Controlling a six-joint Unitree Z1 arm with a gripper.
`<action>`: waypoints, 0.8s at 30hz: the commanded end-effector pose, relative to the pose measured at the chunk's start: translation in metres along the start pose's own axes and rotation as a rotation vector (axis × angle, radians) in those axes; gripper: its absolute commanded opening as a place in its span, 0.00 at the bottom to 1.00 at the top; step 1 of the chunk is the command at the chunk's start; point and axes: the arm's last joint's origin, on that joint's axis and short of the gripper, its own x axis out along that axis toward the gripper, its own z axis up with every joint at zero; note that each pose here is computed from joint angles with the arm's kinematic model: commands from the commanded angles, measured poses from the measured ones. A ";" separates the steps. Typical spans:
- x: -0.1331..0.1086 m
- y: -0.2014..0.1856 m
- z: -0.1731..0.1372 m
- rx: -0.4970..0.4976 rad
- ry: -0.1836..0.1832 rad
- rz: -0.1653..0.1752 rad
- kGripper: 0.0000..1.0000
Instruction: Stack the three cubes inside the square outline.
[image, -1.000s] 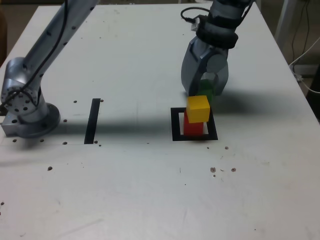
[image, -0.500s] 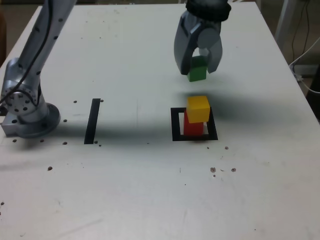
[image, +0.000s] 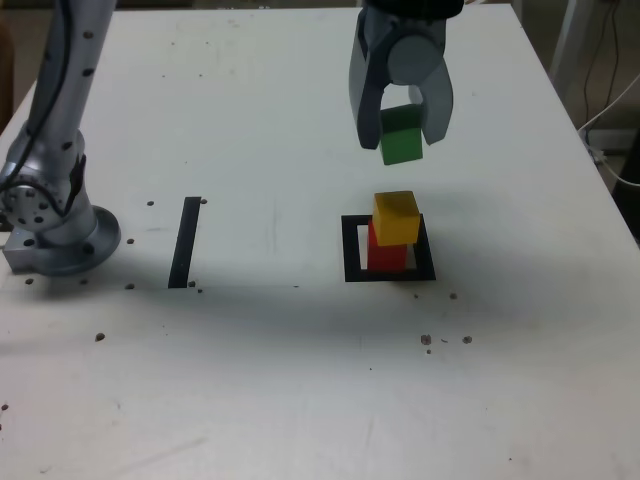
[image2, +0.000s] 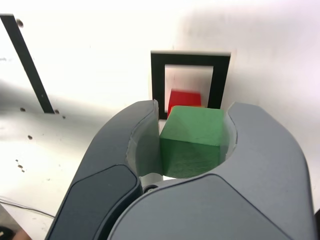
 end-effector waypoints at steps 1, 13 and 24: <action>-0.002 -0.007 -0.005 0.004 0.027 0.002 0.20; 0.011 -0.031 0.005 0.029 0.057 0.011 0.20; 0.021 -0.033 0.013 0.029 0.087 0.006 0.20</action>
